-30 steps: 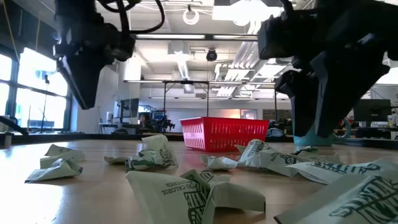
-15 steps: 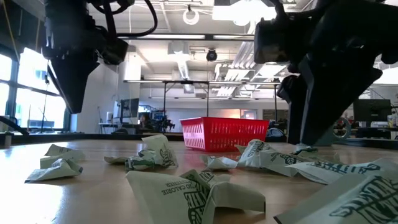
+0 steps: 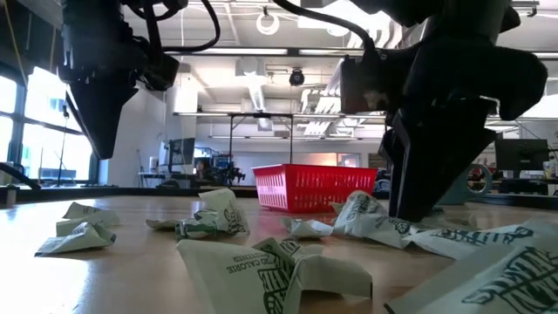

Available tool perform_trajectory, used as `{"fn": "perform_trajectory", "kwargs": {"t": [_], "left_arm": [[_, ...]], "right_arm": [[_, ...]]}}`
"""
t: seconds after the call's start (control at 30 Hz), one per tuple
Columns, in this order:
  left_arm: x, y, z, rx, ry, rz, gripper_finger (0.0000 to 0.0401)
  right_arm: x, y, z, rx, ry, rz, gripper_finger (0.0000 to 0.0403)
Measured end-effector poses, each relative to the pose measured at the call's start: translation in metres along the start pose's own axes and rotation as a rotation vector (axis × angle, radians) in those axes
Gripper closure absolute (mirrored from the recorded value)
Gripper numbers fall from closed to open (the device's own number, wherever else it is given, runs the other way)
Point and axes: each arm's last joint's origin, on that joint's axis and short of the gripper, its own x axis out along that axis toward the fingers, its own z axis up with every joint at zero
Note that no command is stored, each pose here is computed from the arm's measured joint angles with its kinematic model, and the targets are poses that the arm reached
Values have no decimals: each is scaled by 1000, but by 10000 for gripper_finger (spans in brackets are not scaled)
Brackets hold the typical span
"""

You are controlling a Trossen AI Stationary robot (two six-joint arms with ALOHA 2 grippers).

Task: Pick and place items into bin
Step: Put the truvia packet into the red bin, then put the stevia packet into the red bin

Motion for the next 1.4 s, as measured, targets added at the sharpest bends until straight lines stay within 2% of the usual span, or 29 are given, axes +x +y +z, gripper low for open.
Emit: {"fn": "perform_trajectory", "kwargs": {"t": [0.23, 0.37, 0.53, 0.7, 0.83, 0.9, 1.0, 1.17, 1.3, 1.4], "left_arm": [[0, 1, 0, 1, 5, 13, 217], [0, 2, 0, 5, -1, 18, 217], [0, 2, 0, 5, -3, 19, 217], [0, 2, 0, 4, -3, 19, 217], [0, 1, 1, 0, -13, 12, 217], [0, -1, 2, -2, -28, 0, 217], [0, -4, 4, -7, -51, -30, 217], [-1, -6, 5, -23, -58, -60, 217], [-1, -7, 6, -39, -59, -66, 217], [-1, -7, 6, -42, -63, -71, 217]], "right_arm": [[-1, 0, -6, 3, 6, -75, 230], [-6, -5, -4, 45, 13, -80, 294], [-26, -11, 5, 75, -58, -102, 388], [-69, -26, 12, 163, -167, -186, 383], [-97, -50, 25, 207, -271, -262, 397], [-100, -68, 37, 231, -290, -260, 392], [-93, -92, 58, 251, -298, -158, 369], [-74, -120, 71, 314, -232, -46, 296], [-77, -120, 67, 318, -172, 11, 215], [-85, -98, 54, 206, -123, 6, 163]]}}
